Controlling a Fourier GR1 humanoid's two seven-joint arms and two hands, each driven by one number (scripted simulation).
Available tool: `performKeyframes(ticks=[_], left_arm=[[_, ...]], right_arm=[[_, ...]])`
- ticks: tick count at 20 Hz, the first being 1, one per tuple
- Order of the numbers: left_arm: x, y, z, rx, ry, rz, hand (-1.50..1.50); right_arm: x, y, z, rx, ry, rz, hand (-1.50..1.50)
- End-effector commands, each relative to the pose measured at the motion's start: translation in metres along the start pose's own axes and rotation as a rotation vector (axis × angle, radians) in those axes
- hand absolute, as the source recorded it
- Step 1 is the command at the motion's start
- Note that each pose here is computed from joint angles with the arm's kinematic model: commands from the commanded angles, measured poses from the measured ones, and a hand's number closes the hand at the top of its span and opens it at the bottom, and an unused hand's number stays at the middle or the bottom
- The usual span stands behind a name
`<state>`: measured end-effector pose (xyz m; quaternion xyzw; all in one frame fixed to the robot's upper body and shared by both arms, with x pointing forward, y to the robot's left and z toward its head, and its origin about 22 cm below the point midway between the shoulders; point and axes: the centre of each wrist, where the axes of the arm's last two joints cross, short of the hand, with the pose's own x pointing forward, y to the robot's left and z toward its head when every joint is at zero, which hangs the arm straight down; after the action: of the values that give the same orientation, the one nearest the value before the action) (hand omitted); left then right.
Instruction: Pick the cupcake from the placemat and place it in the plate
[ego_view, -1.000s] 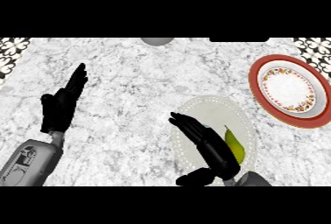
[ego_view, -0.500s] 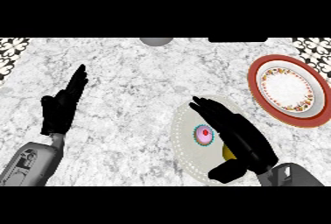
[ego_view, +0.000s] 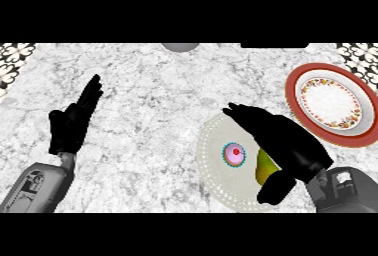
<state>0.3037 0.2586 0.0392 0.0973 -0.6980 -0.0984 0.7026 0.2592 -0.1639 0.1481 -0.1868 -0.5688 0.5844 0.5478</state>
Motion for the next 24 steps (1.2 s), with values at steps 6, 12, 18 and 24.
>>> performKeyframes(ticks=[6, 12, 18, 24], left_arm=[[0.015, 0.001, -0.005, -0.021, -0.001, 0.017, 0.00], [0.000, -0.001, -0.008, 0.003, -0.002, -0.012, 0.00], [0.006, 0.003, -0.007, -0.012, 0.000, -0.005, 0.00], [-0.006, 0.001, 0.004, 0.006, -0.006, -0.004, 0.00]], right_arm=[[-0.022, 0.017, -0.030, 0.102, 0.049, 0.012, -1.50], [-0.018, 0.048, -0.051, 0.191, 0.113, 0.095, -1.50], [-0.029, 0.087, -0.060, 0.201, 0.117, 0.105, -1.50], [-0.054, 0.097, -0.084, 0.228, 0.150, 0.121, -1.50]])
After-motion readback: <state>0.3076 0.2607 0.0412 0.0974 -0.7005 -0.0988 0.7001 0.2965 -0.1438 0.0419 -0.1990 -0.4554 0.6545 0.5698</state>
